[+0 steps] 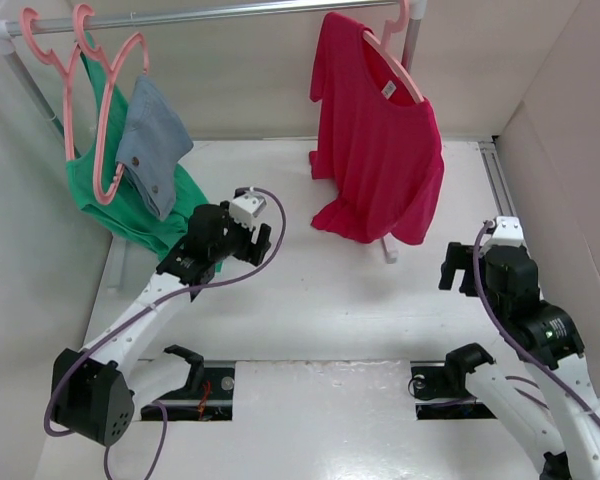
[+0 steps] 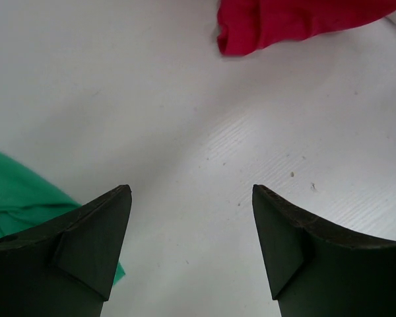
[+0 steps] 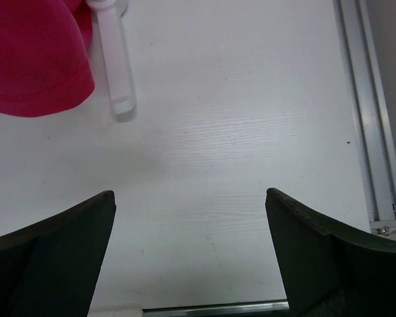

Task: Place the t-shirt on the hanger
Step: Hang the hanger with tshirt onto the clothesline

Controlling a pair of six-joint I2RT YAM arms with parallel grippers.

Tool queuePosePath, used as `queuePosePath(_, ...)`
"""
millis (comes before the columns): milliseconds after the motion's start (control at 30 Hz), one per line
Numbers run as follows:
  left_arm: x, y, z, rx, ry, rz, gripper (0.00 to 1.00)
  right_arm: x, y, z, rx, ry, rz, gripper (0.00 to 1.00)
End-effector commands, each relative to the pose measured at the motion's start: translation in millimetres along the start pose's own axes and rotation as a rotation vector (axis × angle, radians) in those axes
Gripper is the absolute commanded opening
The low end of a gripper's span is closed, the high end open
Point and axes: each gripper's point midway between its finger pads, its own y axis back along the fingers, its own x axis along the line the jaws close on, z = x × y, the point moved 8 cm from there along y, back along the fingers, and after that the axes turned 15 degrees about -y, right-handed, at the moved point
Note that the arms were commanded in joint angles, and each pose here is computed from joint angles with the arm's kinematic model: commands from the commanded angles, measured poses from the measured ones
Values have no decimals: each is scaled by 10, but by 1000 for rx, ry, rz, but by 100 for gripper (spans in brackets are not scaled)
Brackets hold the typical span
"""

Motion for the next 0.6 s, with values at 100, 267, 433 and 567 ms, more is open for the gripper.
queuePosePath(100, -87, -57, -354, -2, 155, 132, 71, 121, -69, 24, -55, -117, 74, 100)
queuePosePath(267, -132, -70, -425, -13, 173, 125, 72, 127, -88, 20, -46, -113, 69, 100)
queuePosePath(433, -132, -70, -425, -13, 173, 125, 72, 131, -121, -10, -31, -116, 61, 100)
queuePosePath(567, -132, -70, -425, -13, 173, 125, 72, 134, -121, -11, -31, -125, 61, 100)
